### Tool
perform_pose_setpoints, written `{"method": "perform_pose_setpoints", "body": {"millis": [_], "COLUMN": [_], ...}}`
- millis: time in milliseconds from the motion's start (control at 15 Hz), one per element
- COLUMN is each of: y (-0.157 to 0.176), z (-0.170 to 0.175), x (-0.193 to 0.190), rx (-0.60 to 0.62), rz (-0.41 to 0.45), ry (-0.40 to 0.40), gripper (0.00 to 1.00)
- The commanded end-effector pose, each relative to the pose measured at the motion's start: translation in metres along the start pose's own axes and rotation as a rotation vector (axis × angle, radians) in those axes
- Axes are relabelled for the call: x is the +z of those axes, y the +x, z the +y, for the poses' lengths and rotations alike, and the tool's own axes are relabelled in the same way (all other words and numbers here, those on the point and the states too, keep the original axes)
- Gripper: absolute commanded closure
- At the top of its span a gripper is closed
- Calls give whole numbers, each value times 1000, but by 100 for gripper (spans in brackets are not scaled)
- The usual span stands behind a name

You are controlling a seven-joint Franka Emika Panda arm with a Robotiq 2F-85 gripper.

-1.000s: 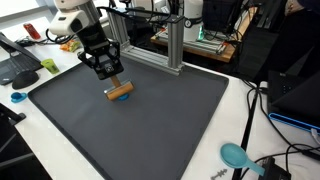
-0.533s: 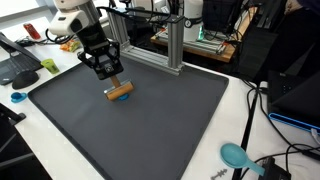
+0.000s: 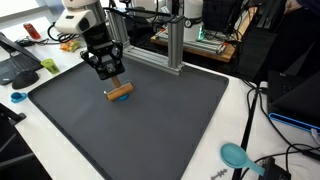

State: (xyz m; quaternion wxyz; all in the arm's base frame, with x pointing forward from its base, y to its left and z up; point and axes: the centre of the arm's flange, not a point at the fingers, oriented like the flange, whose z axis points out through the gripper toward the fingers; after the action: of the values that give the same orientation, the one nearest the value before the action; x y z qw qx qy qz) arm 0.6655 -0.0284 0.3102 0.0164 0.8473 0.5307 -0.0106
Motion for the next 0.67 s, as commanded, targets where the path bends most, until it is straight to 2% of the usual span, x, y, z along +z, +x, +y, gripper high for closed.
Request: {"method": "perform_pose_setpoints", "body": {"millis": [0,600], "y": [10,19], "z": [-18,-11], "x": [31,38], "rx": [-44,-137], "rz": [13,40], "ry": [-50,-21], "gripper": [78,78]}}
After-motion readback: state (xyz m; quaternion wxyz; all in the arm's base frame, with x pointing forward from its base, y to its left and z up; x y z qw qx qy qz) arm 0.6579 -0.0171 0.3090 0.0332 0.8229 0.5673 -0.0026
